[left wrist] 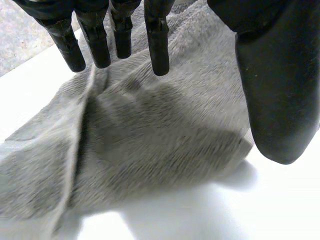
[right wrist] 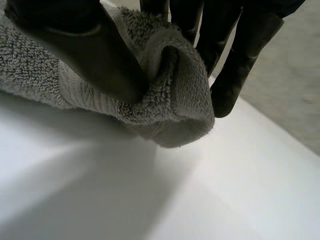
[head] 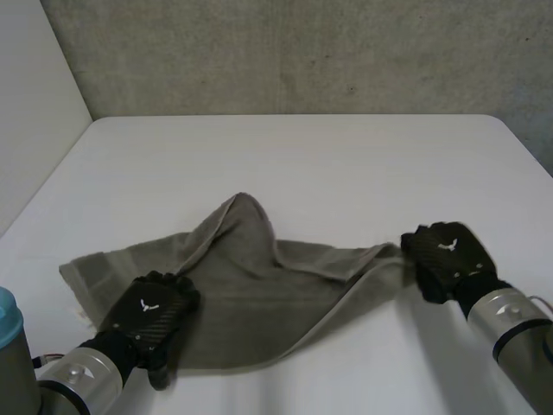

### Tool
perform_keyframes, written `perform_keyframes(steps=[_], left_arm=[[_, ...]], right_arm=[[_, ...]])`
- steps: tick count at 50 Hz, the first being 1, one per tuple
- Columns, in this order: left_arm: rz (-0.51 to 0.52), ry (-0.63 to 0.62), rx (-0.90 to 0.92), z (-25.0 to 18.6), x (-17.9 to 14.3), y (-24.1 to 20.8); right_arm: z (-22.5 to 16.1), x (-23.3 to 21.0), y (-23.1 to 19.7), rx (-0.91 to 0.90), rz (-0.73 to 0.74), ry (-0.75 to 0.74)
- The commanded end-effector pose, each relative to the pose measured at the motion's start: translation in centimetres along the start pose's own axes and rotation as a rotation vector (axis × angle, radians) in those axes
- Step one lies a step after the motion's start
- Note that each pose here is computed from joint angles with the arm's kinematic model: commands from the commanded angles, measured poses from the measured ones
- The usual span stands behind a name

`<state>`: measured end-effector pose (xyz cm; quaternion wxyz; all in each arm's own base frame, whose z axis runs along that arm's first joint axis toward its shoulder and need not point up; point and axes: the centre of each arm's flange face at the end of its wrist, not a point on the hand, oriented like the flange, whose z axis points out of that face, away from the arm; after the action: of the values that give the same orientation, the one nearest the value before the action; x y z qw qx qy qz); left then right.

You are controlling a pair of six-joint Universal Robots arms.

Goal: Fold the towel.

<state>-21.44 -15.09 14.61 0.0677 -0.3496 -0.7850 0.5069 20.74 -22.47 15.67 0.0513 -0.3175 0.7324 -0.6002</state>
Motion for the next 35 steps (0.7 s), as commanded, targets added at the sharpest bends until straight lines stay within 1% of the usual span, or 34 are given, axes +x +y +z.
perform_keyframes(steps=[1,9,23,35], left_arm=[[-0.01,-0.02,0.008,0.2,-0.6,-0.2],[-0.01,-0.027,0.02,0.8,-0.7,0.0],[-0.011,-0.023,-0.012,1.9,-0.6,1.0],[-0.009,-0.008,-0.012,3.6,-0.4,1.4]], right_arm=[[0.7,1.9,-0.3,0.018,-0.005,0.09],[0.5,1.5,-0.1,0.014,-0.004,0.075],[0.4,1.1,0.0,0.012,-0.005,0.056],[0.3,0.9,0.3,0.005,-0.007,0.05]])
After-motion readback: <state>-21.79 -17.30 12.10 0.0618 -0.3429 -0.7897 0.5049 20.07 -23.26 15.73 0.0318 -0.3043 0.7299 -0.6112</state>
